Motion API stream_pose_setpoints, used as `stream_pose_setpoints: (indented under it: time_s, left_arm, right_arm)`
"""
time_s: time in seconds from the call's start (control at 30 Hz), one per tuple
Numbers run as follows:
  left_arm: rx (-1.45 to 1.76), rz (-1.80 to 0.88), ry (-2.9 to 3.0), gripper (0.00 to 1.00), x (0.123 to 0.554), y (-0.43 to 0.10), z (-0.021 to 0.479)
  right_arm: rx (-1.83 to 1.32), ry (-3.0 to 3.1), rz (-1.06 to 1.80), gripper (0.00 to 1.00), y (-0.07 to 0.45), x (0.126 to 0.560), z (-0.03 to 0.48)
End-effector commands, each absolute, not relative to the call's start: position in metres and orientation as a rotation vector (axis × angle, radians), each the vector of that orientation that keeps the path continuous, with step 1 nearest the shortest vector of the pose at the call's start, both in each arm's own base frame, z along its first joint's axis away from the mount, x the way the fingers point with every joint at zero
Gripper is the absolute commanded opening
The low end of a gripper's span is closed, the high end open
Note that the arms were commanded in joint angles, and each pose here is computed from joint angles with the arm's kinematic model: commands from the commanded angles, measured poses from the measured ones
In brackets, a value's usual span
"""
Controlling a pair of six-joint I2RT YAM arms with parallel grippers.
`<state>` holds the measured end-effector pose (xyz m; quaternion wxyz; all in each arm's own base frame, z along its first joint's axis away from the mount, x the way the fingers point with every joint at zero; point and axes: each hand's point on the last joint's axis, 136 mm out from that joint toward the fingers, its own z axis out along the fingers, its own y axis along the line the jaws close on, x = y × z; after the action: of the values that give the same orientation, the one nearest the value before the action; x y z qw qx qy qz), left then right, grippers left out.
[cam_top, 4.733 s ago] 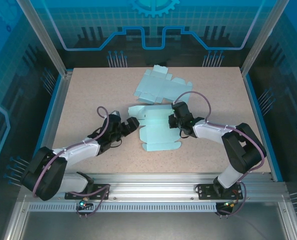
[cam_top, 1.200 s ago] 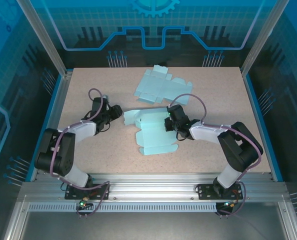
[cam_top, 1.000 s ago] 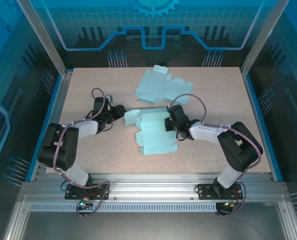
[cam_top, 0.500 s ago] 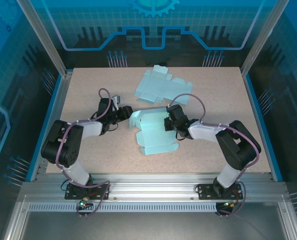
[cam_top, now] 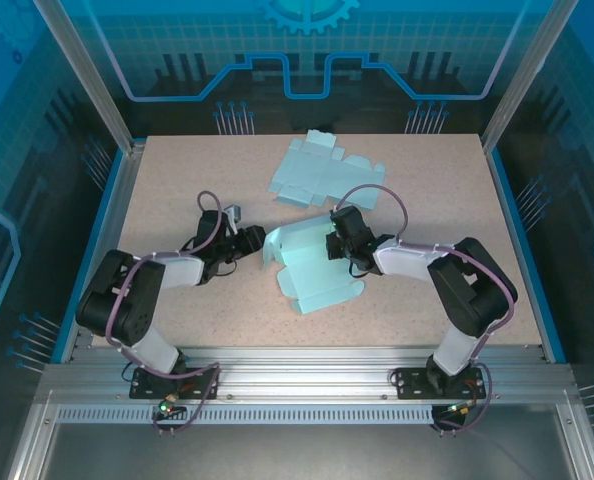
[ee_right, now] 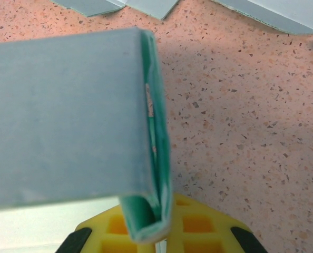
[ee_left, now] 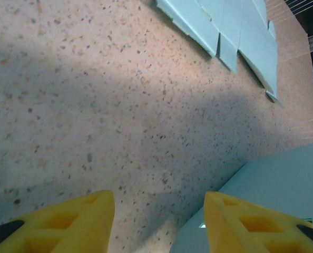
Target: Fold the paper box
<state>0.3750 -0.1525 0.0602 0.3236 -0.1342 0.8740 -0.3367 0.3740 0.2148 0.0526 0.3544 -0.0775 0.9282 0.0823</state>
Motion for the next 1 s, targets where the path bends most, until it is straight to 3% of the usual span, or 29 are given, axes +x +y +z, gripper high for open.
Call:
stream_pose_setpoints:
  time_s: [0.0,0.57,0.97]
  left_arm:
    - [-0.346,-0.909,2.313,0.49,0.360,-0.159,0.057]
    - [-0.276,-0.844,2.255,0.48,0.360,-0.194,0.078]
    - [0.195,-0.747,2.213,0.49,0.366,-0.216,0.097]
  right_arm:
    - [-0.194,2.436,0.209,0.09,0.221,0.369,0.045]
    - [-0.251,2.434,0.179,0.09,0.232,0.363,0.045]
    - [-0.273,2.423,0.202,0.09,0.233,0.360,0.047]
